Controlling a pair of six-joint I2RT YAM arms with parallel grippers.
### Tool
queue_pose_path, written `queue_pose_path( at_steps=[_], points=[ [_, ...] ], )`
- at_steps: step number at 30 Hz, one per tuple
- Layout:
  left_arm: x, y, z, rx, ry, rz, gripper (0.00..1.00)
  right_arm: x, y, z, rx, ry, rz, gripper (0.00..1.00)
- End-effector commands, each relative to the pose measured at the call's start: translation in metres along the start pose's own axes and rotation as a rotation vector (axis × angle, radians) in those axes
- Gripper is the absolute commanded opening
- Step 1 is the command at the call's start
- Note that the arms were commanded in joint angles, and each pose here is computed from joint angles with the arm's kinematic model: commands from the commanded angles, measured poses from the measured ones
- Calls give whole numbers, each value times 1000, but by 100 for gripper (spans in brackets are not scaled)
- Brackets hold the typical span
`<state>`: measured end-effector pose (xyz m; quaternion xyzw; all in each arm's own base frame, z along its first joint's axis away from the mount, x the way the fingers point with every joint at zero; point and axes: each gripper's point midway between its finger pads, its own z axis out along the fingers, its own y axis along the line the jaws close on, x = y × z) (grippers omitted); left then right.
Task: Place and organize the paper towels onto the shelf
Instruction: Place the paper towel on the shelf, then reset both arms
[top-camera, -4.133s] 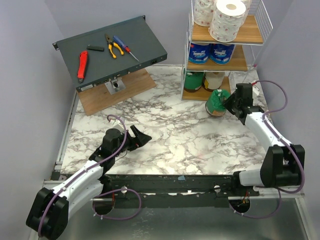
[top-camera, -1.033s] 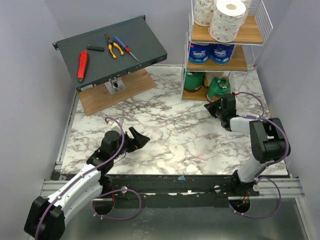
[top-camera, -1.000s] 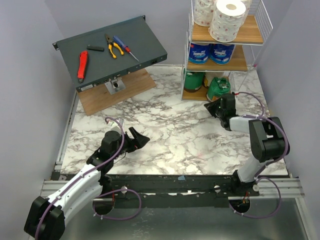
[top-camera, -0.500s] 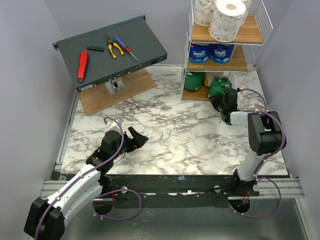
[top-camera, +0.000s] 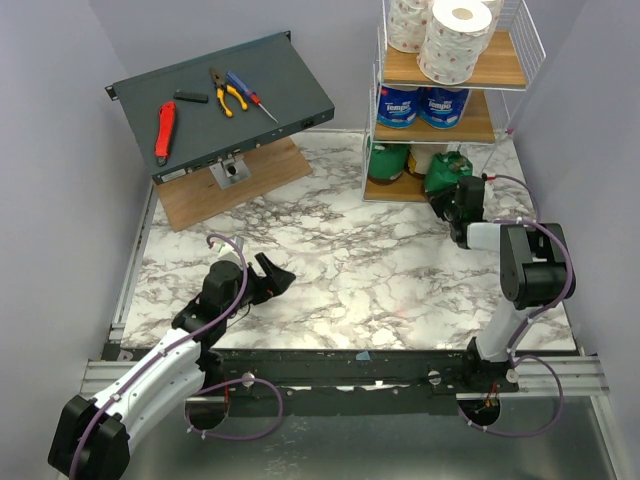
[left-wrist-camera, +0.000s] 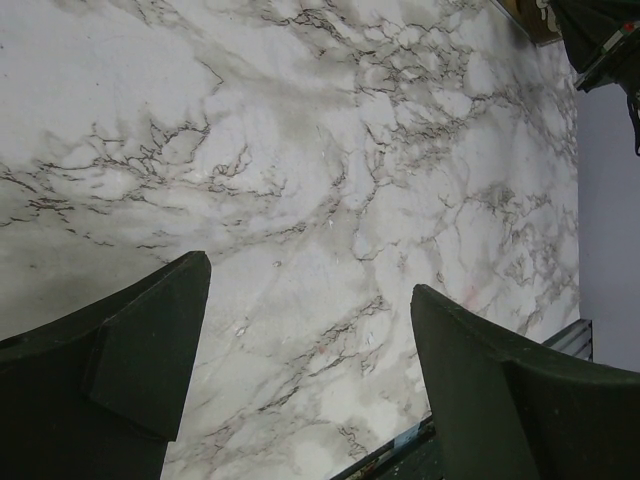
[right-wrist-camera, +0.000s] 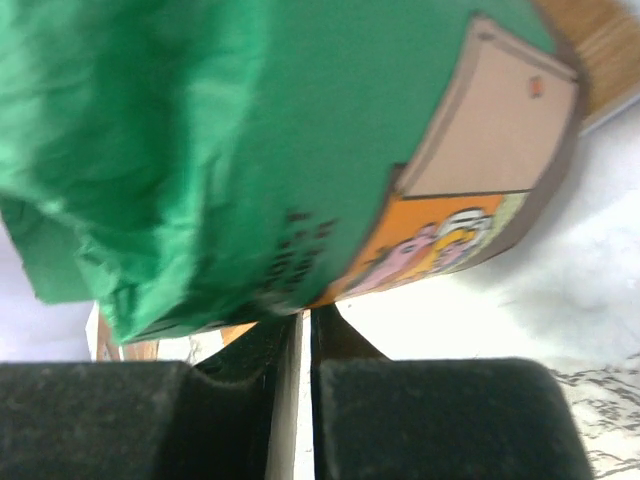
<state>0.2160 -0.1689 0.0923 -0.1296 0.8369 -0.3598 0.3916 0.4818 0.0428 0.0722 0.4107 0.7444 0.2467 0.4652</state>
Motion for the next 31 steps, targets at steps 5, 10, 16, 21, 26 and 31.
queue_pose_path(
  at_steps=[5, 10, 16, 21, 26, 31],
  points=[
    [-10, -6, -3, -9, -29, 13, 85, 28, 39, -41, -213, 159, -88, 21],
    [-14, -2, -6, -38, -40, 29, 88, 66, 45, -77, -227, 239, -211, 44],
    [-14, 15, -10, -126, -52, 24, 98, 113, 54, -130, -244, 270, -470, 61],
    [-17, 28, -15, -195, -85, -14, 99, 121, 25, -157, -192, 269, -515, 64],
    [-17, 36, -18, -219, -114, -36, 98, 121, 4, -175, -186, 269, -503, 64],
    [-17, 48, -21, -301, -115, -74, 99, 123, -5, -183, -183, 272, -452, 63]
  ],
)
